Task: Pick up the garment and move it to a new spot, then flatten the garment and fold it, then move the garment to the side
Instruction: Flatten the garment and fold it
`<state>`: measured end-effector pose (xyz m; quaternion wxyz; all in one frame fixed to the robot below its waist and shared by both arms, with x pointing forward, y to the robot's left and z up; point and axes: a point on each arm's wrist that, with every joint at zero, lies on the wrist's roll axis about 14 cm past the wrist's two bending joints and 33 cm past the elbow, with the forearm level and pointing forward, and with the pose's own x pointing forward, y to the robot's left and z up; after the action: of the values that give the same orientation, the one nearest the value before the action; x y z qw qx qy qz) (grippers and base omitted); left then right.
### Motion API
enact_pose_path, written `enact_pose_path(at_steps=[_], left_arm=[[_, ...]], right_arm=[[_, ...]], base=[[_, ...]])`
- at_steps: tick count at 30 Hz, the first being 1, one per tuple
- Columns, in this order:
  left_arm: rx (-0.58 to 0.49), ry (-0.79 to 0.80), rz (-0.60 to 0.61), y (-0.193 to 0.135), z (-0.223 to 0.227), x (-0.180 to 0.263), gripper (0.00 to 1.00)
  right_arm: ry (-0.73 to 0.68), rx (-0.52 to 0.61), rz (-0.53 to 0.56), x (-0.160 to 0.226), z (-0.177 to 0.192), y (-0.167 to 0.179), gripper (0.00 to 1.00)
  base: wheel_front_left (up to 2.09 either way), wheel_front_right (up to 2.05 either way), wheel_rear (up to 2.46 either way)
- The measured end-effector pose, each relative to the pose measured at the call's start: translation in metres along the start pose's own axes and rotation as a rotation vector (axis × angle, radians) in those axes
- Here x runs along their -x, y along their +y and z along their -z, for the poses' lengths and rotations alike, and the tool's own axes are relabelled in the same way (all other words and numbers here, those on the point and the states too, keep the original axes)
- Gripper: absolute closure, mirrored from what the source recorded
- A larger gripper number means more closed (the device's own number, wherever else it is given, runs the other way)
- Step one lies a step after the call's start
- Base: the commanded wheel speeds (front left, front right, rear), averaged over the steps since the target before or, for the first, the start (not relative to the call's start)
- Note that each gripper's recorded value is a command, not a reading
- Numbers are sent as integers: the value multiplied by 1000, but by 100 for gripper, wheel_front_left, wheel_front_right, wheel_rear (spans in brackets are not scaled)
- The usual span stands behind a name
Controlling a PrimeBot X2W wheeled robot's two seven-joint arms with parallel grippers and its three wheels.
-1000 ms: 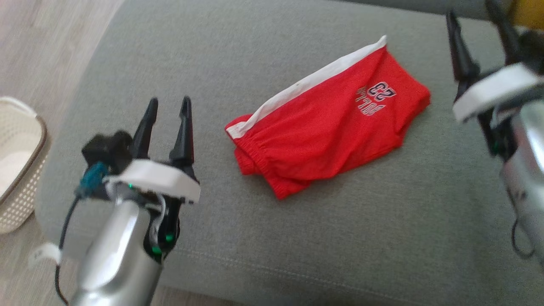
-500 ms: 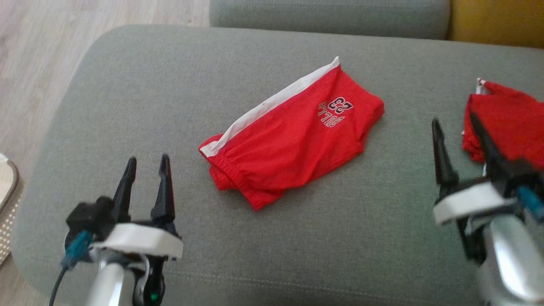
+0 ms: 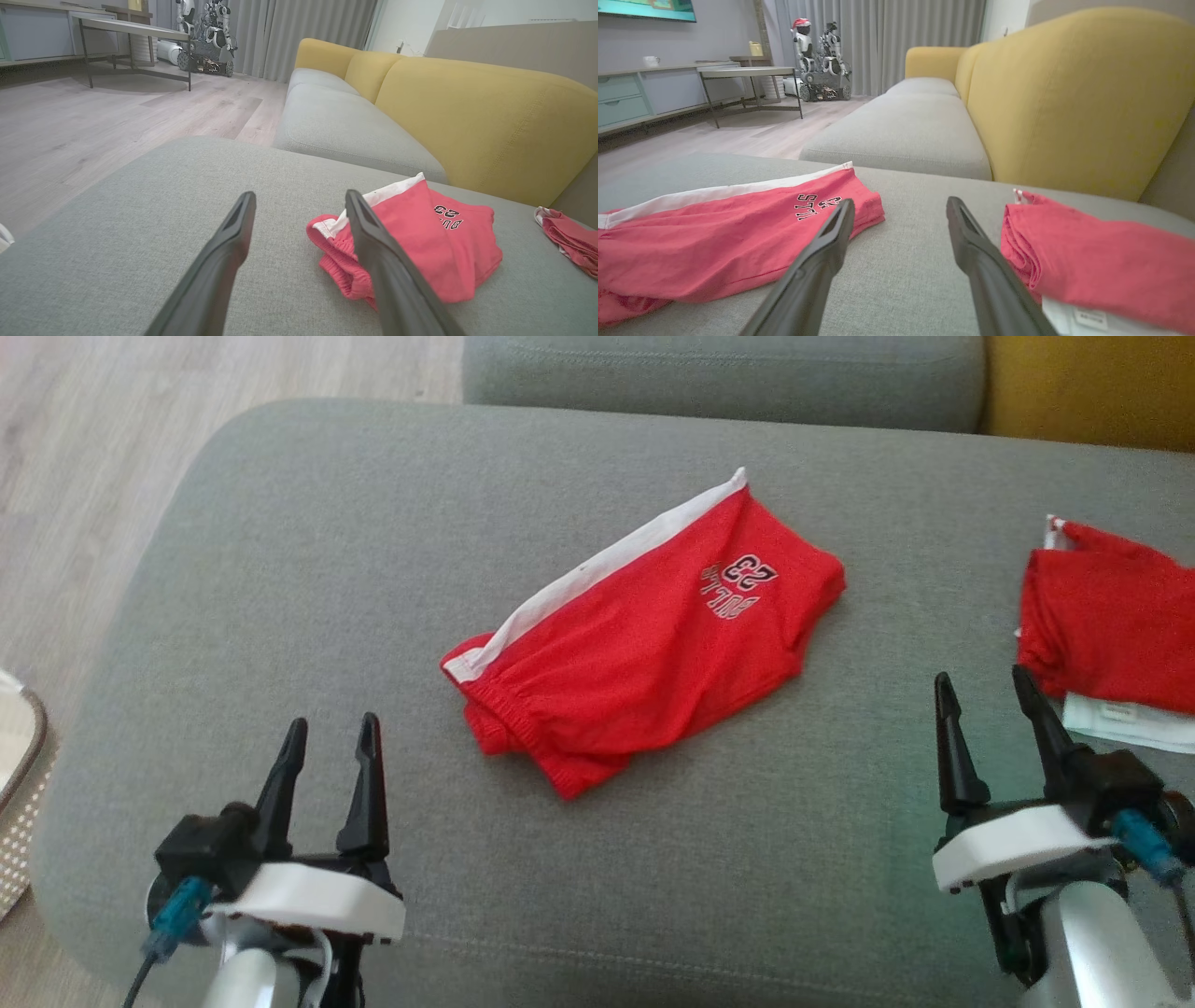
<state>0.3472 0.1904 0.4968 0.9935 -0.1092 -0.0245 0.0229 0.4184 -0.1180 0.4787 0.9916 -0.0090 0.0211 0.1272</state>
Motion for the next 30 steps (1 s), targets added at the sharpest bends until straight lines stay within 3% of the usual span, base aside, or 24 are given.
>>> enact_pose_path(at_steps=[4, 5, 9, 13, 21, 30], left_arm=[[5, 5, -8, 2, 1, -1, 0], [5, 5, -8, 2, 1, -1, 0], [7, 6, -25, 7, 1, -3, 0], [14, 24, -56, 14, 6, 1, 0], [12, 46, -144, 36, 10, 14, 0], [-3, 64, -229, 55, 12, 20, 0]], right_arm=[[108, -196, 14, -11, 22, 5, 0], [108, -196, 14, -11, 22, 5, 0], [186, -446, 27, -35, 31, 10, 0], [273, -622, 11, -62, 43, 22, 0], [500, -780, -4, -90, 87, 53, 0], [582, -851, 3, -131, 94, 68, 0]], base=[[0, 0, 0], [0, 0, 0], [0, 0, 0], [0, 0, 0], [0, 0, 0], [0, 0, 0]])
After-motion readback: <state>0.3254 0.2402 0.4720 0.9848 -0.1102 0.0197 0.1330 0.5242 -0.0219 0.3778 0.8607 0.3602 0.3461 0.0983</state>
